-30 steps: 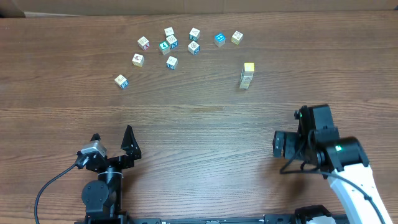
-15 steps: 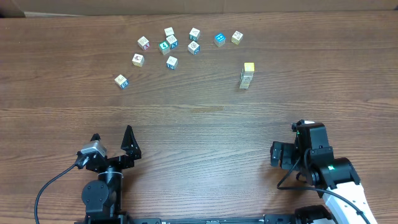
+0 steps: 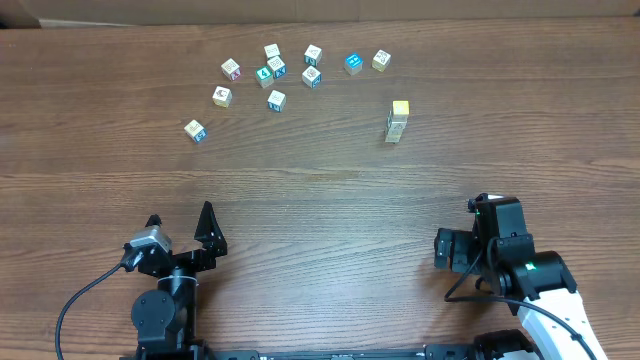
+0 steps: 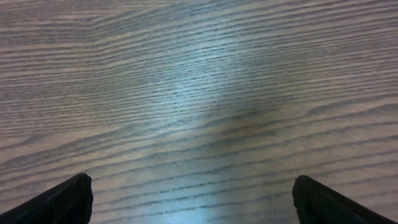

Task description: Form a tower

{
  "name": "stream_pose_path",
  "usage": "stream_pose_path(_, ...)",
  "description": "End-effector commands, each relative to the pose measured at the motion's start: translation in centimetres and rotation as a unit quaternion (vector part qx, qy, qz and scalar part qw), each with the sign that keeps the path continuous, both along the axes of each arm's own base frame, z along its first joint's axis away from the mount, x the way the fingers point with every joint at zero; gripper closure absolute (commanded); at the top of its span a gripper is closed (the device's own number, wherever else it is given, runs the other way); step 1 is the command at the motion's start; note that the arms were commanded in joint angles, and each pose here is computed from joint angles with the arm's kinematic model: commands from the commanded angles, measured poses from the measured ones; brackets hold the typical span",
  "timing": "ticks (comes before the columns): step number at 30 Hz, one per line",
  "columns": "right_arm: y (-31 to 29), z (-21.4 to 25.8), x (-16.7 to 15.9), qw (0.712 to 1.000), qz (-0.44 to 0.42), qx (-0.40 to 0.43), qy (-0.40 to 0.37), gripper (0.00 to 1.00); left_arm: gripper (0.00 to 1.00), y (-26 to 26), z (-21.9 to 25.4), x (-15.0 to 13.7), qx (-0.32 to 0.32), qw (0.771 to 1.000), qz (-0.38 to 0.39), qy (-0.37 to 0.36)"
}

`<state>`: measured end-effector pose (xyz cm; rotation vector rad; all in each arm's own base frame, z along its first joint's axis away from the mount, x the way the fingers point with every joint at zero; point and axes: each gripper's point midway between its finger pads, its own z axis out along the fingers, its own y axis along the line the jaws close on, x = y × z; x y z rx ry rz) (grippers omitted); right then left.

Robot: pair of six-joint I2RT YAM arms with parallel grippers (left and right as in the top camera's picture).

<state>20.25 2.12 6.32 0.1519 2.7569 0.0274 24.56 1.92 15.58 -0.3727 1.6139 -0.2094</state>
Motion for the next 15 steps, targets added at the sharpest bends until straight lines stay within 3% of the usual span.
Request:
stream_pose_path(1,0.0,-1.2,-0.4,1.000,0.001,-0.001,-0.001,0.00,0.00,-0.2,0.1,0.0,-0.003,1.000,-0.004,-0.003)
stream_pose_path(7,0.0,-2.5,-0.3,0.999,0.001,0.006,-0.046,0.00,0.00,-0.2,0.1,0.0,-0.003,1.000,-0.004,-0.004)
stream_pose_path(15,0.5,0.2,2.9,0.983,0.001,0.027,-0.180,0.00,0.01,-0.2,0.1,0.0,-0.003,1.000,-0.004,-0.003)
